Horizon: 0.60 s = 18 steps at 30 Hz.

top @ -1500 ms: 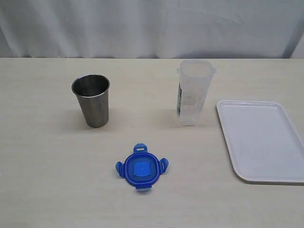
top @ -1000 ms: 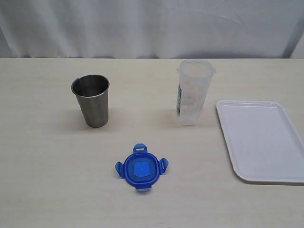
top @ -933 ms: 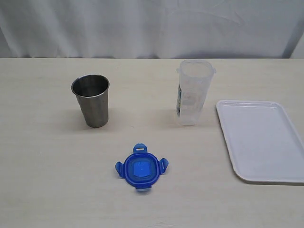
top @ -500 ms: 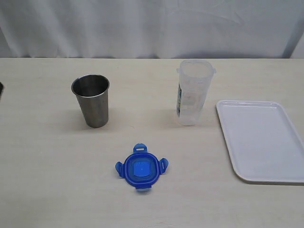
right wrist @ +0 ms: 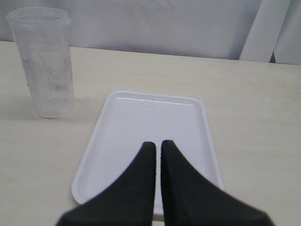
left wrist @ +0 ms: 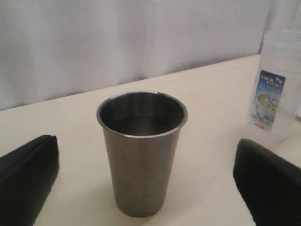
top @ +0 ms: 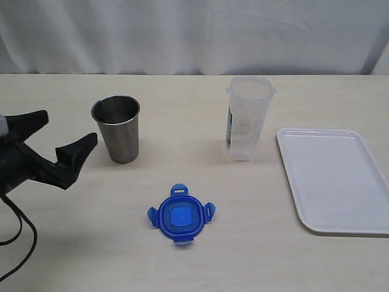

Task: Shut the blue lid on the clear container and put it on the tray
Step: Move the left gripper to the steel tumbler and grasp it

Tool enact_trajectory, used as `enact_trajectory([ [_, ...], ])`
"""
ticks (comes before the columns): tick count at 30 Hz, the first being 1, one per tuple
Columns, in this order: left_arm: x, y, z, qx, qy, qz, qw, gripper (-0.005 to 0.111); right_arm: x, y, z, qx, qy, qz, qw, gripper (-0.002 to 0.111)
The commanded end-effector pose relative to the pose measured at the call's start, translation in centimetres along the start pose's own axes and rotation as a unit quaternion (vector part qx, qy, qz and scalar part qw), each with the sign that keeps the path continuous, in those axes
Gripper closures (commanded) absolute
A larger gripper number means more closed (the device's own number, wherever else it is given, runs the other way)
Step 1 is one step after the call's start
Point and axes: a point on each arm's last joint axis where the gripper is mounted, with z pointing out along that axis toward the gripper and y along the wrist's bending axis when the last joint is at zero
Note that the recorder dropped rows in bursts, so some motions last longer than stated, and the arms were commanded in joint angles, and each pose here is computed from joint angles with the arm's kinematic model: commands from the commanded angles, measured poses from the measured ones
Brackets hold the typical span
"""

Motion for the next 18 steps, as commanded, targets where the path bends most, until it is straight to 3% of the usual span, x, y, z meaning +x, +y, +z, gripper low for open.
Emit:
enact_trajectory([
  [1, 1.3, -0.2, 1.9, 0.054, 0.015, 0.019, 0.998, 0.002, 0.1, 0.0, 0.0, 0.004, -0.002, -0.002, 1.0, 0.104],
  [18, 5.2, 2.1, 8.1, 0.069, 0.052, 0.009, 0.996, 0.002, 0.1, 0.0, 0.0, 0.004, -0.002, -0.002, 1.0, 0.104],
])
